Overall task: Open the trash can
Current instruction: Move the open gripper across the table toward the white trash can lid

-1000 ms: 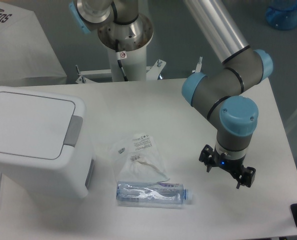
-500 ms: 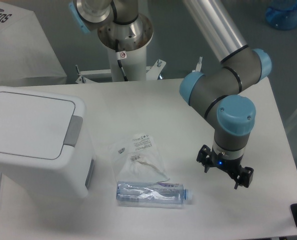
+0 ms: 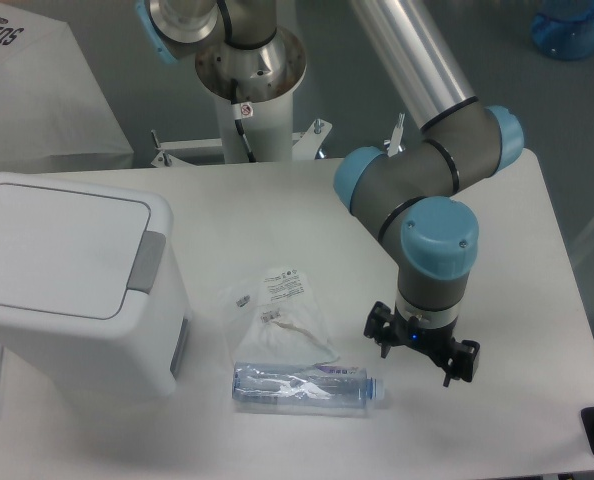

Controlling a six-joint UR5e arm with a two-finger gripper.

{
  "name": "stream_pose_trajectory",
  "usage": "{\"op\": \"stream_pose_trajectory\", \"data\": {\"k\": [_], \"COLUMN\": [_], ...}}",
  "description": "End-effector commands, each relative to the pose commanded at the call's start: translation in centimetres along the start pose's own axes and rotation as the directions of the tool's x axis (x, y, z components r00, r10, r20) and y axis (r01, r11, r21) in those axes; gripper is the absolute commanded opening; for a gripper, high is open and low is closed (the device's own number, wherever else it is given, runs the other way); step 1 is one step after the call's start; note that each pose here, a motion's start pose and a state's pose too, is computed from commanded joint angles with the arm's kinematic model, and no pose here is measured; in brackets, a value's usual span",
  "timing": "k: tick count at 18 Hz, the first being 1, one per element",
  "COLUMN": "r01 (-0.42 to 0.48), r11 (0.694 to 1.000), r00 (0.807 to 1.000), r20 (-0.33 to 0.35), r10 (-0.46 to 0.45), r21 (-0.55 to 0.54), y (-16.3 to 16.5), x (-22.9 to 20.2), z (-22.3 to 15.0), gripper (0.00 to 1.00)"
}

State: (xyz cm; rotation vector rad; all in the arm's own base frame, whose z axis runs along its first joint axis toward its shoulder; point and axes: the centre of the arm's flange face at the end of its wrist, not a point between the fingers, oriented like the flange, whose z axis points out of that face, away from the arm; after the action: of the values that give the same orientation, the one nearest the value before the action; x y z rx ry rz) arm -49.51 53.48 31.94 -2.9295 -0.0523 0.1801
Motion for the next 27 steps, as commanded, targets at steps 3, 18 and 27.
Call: {"op": "stream_pose_trajectory", "data": {"k": [3, 18, 27], "r01": [0.049, 0.105, 0.057], "r11": [0.998, 0.965, 0.949], "r00": [0.999, 0.994, 0.996], "r20": [-0.009, -0.058, -0.089], "r10": [-0.049, -0.094, -0.031], "r21": [0.04, 0.239, 0.311], "y": [-1.0, -5.8, -4.7], "x": [1.1, 13.5, 19.7], "z": [-1.6, -14.7, -19.5], "gripper": [1.0, 1.0, 1.0]}}
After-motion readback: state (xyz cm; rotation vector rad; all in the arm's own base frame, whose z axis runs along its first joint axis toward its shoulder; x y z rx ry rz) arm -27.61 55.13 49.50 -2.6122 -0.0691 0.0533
